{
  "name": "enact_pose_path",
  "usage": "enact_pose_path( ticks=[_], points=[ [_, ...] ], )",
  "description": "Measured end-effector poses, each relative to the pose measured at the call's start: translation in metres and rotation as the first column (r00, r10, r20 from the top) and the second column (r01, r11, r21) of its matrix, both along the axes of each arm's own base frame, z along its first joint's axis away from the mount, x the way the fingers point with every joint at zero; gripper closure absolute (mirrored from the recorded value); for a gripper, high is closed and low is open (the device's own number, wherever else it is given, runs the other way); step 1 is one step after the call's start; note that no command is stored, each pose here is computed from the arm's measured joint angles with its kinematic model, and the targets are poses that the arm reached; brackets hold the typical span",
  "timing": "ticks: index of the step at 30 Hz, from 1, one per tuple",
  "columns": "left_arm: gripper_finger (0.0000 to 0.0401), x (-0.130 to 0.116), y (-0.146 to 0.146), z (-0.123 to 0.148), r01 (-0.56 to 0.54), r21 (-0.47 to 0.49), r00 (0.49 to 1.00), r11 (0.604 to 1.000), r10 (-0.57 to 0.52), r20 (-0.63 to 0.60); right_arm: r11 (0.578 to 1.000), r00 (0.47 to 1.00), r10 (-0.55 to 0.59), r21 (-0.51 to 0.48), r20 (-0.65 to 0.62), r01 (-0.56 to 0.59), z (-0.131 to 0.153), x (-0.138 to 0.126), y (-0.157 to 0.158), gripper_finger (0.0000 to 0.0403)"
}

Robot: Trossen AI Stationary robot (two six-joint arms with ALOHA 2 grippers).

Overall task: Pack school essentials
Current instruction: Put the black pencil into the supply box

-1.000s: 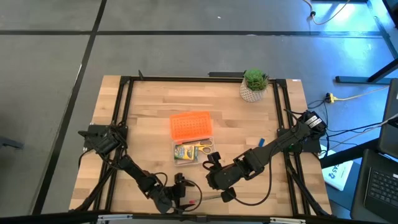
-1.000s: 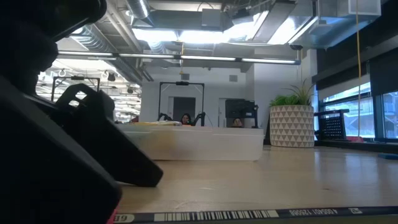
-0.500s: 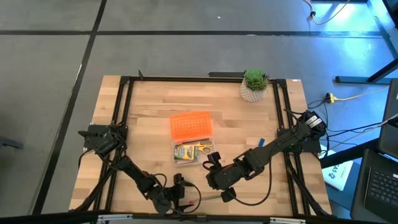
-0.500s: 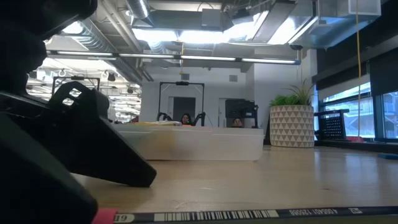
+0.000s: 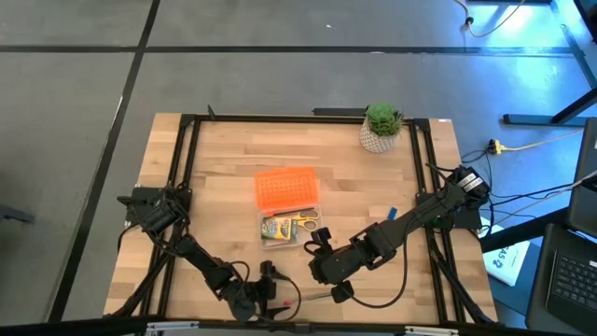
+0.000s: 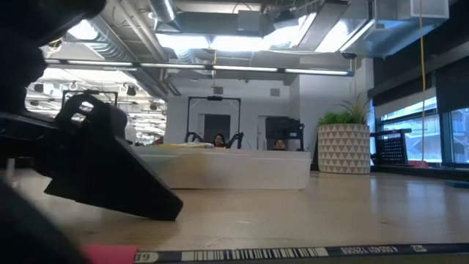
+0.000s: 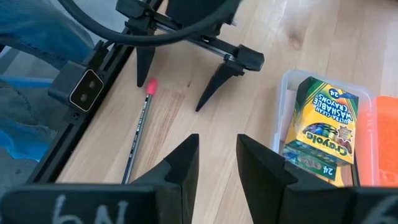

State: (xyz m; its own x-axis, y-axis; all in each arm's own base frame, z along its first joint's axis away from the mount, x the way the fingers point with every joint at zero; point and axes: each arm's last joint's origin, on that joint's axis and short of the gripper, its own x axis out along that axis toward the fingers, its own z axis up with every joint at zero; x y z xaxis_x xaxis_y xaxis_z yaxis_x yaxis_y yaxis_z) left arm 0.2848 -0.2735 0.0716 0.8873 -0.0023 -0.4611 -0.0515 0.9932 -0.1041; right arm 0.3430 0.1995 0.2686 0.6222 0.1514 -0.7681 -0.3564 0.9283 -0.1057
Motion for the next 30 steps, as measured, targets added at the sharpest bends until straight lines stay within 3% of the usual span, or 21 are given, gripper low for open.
enact_pose_path(
  ticks=[10,30],
  points=[
    [0.0006,-0.0004,-0.0004,0.0002,0.093,0.199,0.996,0.976,-0.094,-0.002,1.000,1.000,0.000,0.000,0.000,0.000,0.0000,0.0000,0.0000,0.0293],
    [0.0006,-0.0001,-0.0002,0.0002,0.102,0.180,0.995,0.978,-0.102,-0.011,1.000,1.000,0.000,0.001,0.000,0.000,0.0000,0.0000,0.0000,0.0293]
  ],
)
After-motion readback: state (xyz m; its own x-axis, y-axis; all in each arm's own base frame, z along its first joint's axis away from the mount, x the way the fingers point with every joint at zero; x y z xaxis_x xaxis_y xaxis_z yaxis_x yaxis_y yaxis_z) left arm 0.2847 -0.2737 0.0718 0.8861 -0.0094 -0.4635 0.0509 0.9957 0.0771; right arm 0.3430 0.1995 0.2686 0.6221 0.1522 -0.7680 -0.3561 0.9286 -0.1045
